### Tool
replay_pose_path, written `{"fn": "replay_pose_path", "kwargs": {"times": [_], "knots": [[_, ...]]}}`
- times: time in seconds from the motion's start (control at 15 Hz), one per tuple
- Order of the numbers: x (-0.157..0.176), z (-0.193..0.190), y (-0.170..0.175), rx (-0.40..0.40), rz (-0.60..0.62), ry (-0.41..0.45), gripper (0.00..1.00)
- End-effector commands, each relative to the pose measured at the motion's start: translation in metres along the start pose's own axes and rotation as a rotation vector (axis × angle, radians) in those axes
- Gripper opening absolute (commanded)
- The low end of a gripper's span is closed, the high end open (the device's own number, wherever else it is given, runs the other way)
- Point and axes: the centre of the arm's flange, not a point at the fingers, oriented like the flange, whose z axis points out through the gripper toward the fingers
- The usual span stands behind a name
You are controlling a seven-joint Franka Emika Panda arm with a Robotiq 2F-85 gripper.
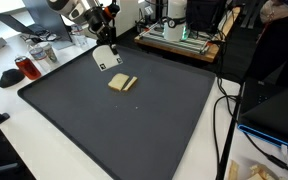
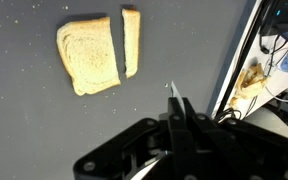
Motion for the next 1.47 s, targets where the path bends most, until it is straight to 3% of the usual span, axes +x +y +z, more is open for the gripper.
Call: {"fn": "replay_pose_path", "kwargs": {"times": [0.0, 0.33, 0.67, 1.13, 1.4], "knots": [[0.034, -0.025, 0.02, 0.051, 0.089, -0.027, 0.01], [0.035, -0.017, 0.031, 0.078, 0.18, -0.007, 0.01], [0.047, -0.025, 0.049, 0.041, 0.236, 0.043, 0.01], [0.052, -0.021, 0.07, -0.036, 0.33, 0.048, 0.01], [0.043, -0.026, 0.046, -0.062, 0.31, 0.012, 0.01]]}}
